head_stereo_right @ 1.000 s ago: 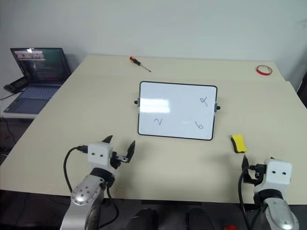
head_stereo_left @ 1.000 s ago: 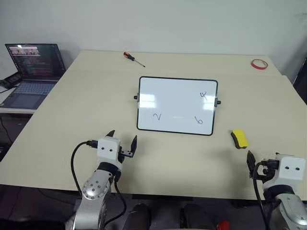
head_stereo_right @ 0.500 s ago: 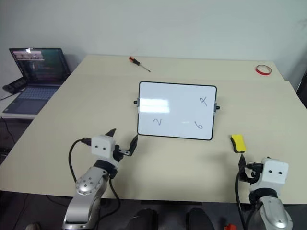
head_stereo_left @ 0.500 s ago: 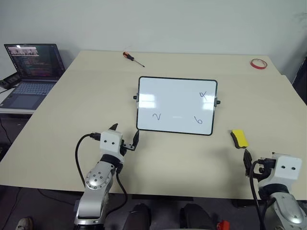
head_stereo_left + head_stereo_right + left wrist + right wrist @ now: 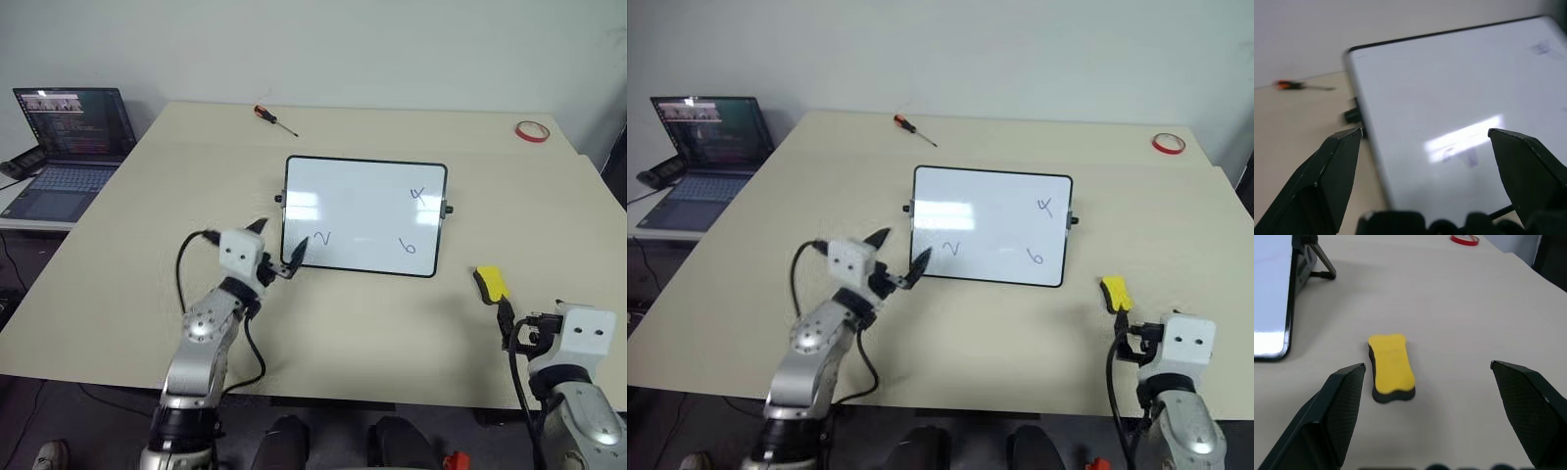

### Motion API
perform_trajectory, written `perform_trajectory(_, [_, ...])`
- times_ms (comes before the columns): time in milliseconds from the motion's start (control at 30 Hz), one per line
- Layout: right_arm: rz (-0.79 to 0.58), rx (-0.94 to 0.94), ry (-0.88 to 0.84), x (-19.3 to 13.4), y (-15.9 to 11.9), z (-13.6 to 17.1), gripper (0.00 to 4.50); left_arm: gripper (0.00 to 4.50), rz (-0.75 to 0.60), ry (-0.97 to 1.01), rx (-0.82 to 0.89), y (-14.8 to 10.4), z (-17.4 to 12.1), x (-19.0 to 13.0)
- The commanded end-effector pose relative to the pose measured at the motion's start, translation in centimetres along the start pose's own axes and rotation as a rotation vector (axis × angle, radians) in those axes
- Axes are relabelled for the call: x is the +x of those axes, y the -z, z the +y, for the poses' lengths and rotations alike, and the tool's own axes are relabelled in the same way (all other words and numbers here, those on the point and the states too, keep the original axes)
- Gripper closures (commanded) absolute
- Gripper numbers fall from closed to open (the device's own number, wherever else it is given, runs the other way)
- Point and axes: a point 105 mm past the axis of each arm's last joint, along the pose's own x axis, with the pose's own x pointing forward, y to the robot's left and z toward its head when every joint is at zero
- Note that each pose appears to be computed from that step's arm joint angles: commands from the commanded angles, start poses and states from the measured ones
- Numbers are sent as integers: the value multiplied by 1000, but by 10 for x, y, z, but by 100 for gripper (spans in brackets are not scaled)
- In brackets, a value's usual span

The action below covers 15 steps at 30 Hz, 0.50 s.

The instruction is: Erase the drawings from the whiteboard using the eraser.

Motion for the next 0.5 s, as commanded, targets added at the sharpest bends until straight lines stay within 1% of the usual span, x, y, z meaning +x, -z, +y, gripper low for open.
perform_trajectory(33, [-15, 8, -25, 2, -13, 3, 2, 0, -71, 302, -19, -22, -40, 20])
perform_trajectory(100, [1, 10, -40, 5, -13, 5, 2, 0, -66, 411, -8, -23, -52, 26])
perform_trajectory(167, [54, 28, -65, 10, -6, 9, 2, 0, -27, 592, 12, -14, -73, 33])
perform_trajectory(233, [109, 81, -73, 16, 2, 11, 2, 0, -1, 709, 40, -6, -86, 39])
perform_trajectory(400, [141, 94, -77, 25, 3, 10, 2, 0, 6, 805, 56, 1, -94, 50])
perform_trajectory(500, [149, 116, -78, 35, 3, 11, 2, 0, 17, 848, 106, 7, -104, 62])
